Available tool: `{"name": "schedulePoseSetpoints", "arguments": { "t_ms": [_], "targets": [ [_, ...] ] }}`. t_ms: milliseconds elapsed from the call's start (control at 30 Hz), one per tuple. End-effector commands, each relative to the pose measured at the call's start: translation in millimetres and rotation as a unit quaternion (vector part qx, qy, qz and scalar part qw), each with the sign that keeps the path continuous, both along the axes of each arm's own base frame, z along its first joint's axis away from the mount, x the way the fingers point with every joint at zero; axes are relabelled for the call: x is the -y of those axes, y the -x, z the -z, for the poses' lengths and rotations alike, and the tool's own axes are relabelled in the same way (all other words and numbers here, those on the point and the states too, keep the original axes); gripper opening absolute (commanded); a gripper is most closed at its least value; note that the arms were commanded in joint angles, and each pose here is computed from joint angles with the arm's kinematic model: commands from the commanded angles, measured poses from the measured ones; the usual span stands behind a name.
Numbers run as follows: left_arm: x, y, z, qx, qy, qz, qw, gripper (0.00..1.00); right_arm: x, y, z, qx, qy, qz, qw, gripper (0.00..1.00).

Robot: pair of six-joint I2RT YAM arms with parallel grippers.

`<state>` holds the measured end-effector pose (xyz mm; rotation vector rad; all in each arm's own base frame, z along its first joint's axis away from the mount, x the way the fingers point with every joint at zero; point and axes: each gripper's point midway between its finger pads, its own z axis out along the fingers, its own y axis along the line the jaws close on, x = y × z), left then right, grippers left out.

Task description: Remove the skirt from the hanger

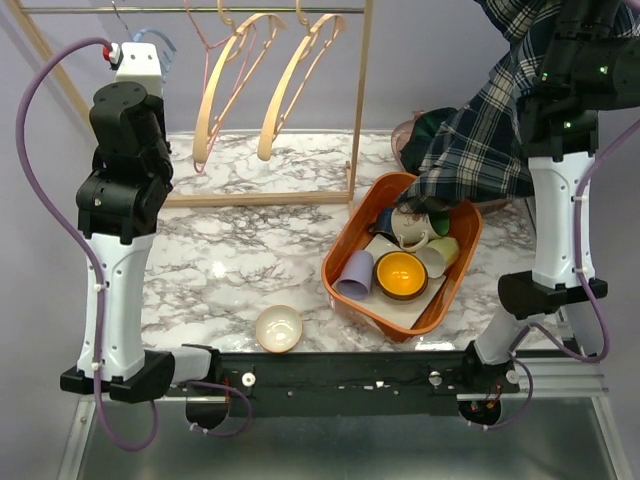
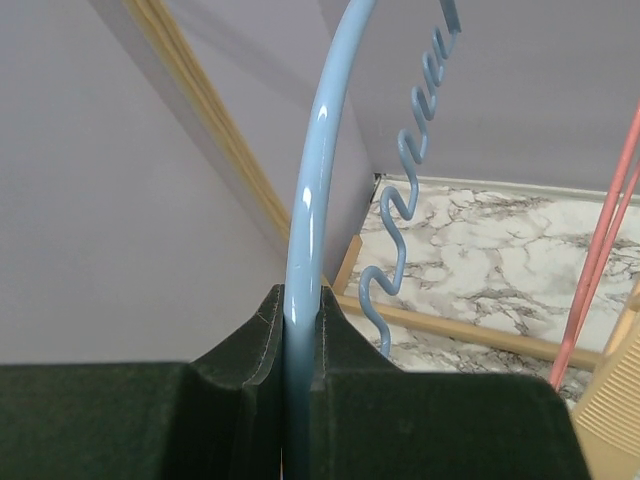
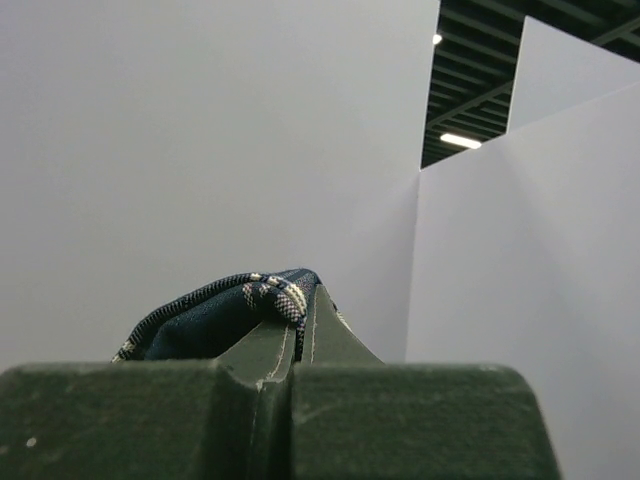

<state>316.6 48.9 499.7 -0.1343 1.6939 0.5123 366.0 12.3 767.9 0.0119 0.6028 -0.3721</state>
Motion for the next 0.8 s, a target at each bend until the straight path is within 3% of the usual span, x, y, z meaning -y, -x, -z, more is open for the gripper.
{"name": "schedulePoseSetpoints", "arguments": {
  "t_ms": [0, 300, 433, 767],
  "targets": [
    [-3.9, -18.1, -32.3, 0.061, 0.003, 0.018, 0.998, 0.00, 6.8, 1.2, -16.1, 0.063, 0.017, -0.031, 0.997, 0.01],
    [-15.4, -37.9, -50.1, 0.081, 0.004, 0.041, 0.996, 0.00, 23.1, -40.9, -2.2, 0.071, 0.020, -0.045, 0.996, 0.01],
    [-12.8, -19.5, -64.4, 0.103, 0.028, 0.043, 0.993, 0.00, 22.0, -52.4, 2.9, 0.065, 0.015, -0.055, 0.996, 0.01],
    [-34.4, 11.8, -32.6, 0.050, 0.028, -0.027, 0.998, 0.00, 22.7, -46.0, 0.1, 0.051, 0.001, -0.078, 0.996, 0.01]
  ]
}}
